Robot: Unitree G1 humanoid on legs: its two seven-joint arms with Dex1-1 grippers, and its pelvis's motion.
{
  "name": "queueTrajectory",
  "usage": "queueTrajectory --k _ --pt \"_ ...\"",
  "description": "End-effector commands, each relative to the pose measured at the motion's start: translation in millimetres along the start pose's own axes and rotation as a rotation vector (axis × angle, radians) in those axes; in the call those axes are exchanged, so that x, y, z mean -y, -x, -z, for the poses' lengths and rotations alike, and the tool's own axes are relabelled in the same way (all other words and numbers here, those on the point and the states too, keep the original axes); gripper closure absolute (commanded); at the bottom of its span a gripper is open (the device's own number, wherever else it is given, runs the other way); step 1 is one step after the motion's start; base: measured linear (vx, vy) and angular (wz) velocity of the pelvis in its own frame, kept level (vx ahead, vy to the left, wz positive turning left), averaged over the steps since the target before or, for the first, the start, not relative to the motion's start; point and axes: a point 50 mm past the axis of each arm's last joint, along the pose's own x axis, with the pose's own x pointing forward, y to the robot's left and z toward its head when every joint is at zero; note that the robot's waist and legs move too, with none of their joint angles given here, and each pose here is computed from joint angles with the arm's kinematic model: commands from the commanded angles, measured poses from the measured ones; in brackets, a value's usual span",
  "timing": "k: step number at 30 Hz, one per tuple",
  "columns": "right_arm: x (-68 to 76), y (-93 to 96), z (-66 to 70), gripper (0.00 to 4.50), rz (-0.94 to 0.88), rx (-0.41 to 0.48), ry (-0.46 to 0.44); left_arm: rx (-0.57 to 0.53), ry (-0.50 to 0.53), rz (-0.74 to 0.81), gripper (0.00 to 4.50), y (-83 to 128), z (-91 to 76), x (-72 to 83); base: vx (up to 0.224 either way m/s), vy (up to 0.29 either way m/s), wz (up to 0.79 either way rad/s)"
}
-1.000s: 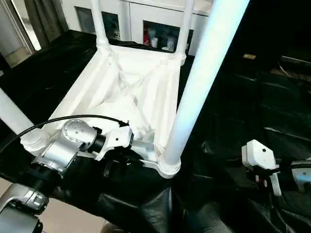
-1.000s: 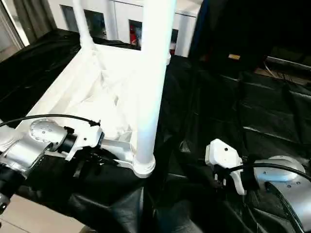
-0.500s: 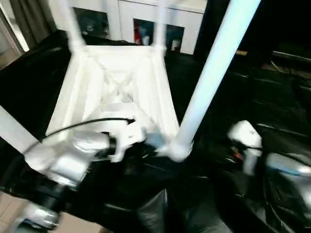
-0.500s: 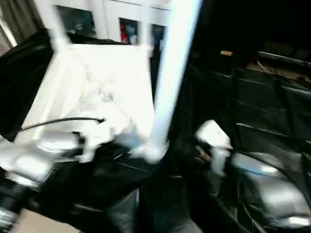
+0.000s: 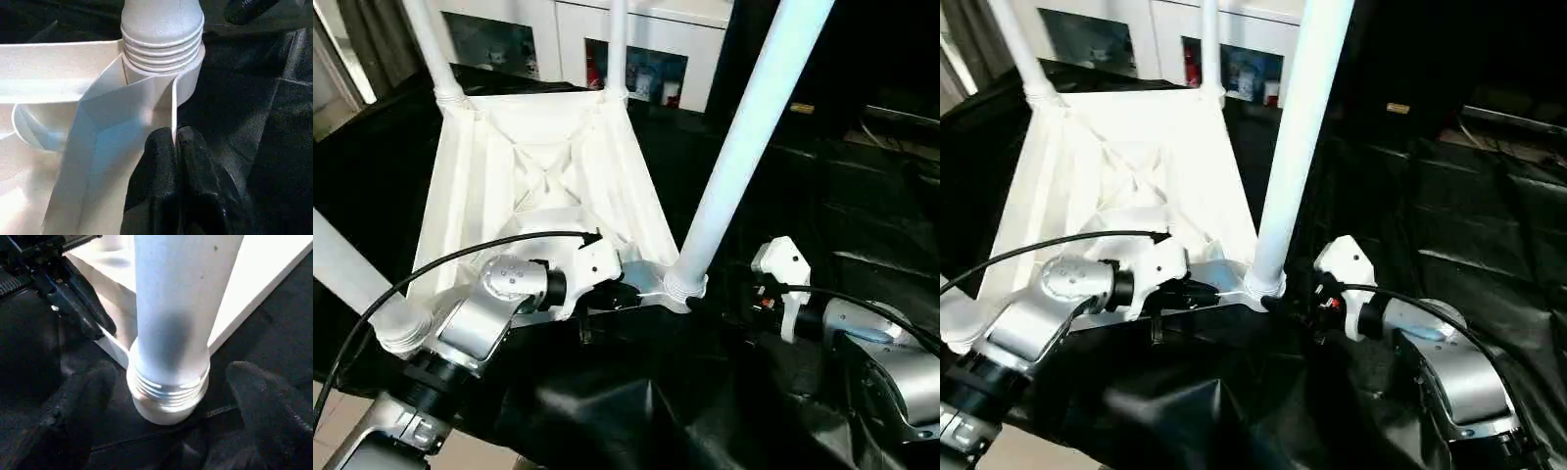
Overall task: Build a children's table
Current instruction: Rotate leg to tighten
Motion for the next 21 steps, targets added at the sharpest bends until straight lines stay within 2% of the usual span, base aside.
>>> queueTrajectory --k 1,2,6,10,15,16,19,21 --pt "-2.4 -3.9 -0.7 0.03 -0.033 -0.004 0.013 -0.072 0.057 0.025 4.50 5 17.4 3.8 0.000 0.000 0.00" --pt "-3.0 -4.6 -0.7 0.03 -0.038 -0.005 0.015 -0.072 0.056 0.024 4.50 6 17.5 3.5 0.000 0.000 0.00" --pt "-10.3 -26.8 0.4 0.03 -0.098 -0.024 0.050 -0.087 0.073 0.030 4.50 19 27.6 -2.5 0.000 0.000 0.00" --pt "-8.9 -30.7 -3.4 0.03 -0.076 -0.006 0.049 -0.129 0.059 0.049 4.50 17 30.0 -1.7 0.000 0.000 0.00" --pt "-11.1 -32.7 -3.8 0.03 -0.073 0.006 0.036 -0.139 0.055 0.031 4.50 15 28.3 -7.8 0.000 0.000 0.00" --pt "-11.6 -32.7 -2.6 0.00 -0.069 0.008 0.032 -0.126 0.068 0.036 4.05 14 26.1 -9.7 0.000 0.000 0.00" --pt "-13.3 -32.0 -0.8 0.00 -0.066 0.010 0.025 -0.119 0.064 0.031 4.05 14 24.5 -11.4 0.000 0.000 0.00" --pt "-15.2 -30.7 0.7 0.00 -0.069 0.009 0.022 -0.126 0.062 0.022 3.87 13 24.7 -13.5 0.000 0.000 0.00"
